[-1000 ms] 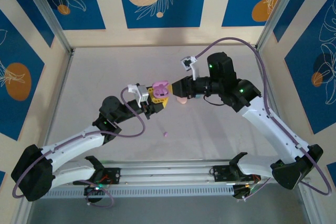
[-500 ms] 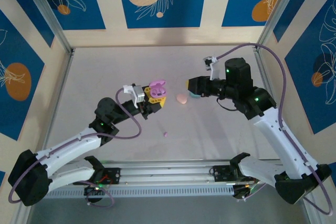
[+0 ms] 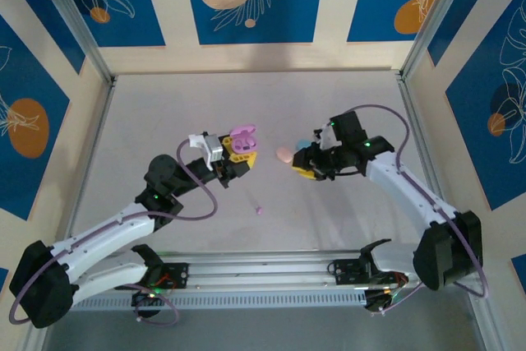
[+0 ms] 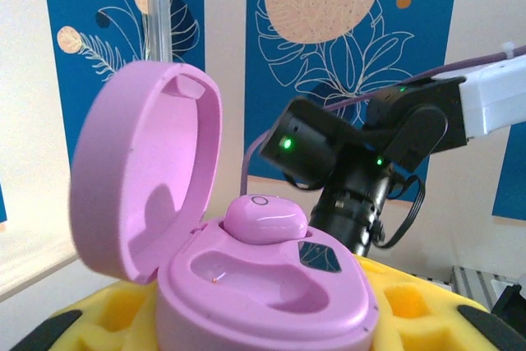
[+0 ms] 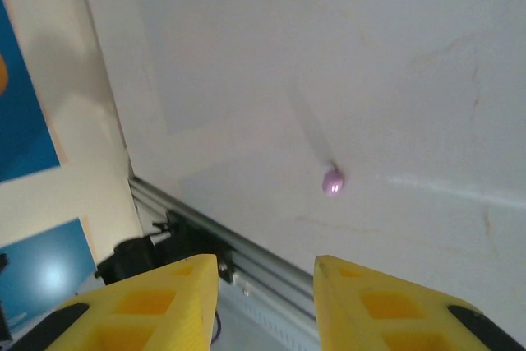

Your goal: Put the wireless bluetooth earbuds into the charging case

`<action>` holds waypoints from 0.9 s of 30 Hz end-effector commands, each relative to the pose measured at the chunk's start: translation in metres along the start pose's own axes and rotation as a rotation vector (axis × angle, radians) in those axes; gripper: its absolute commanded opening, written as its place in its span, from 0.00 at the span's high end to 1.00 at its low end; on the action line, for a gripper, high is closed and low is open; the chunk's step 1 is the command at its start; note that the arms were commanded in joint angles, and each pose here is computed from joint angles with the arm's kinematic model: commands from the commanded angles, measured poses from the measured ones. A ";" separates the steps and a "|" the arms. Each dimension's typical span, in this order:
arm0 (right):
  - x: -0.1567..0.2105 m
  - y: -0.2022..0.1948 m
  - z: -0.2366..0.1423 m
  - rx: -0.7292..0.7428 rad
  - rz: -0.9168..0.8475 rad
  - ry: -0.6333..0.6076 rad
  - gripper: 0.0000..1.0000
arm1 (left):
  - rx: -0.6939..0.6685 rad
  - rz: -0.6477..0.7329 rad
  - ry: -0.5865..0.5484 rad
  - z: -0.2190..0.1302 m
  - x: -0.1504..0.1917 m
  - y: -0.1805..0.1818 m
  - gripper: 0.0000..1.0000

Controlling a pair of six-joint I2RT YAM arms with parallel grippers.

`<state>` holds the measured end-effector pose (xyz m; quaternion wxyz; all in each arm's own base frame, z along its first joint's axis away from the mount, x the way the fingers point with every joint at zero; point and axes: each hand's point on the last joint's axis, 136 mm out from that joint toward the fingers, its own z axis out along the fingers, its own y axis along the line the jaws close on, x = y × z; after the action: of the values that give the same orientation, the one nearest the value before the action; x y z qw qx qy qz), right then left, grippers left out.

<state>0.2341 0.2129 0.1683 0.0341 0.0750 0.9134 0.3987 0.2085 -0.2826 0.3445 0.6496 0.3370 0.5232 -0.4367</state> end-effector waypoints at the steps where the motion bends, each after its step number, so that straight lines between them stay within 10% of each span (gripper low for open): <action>1: 0.031 -0.002 0.026 0.005 0.033 0.136 0.62 | -0.013 0.023 -0.003 -0.006 0.000 -0.002 0.80; 27: 0.069 -0.033 0.131 0.248 -0.031 0.398 0.62 | -0.112 -0.039 0.102 -0.060 0.038 -0.005 0.80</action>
<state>0.1778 0.2936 0.0602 -0.1483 0.0101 0.9405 0.3055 0.1829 -0.2402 0.2956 0.6289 0.3129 0.5840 -0.4069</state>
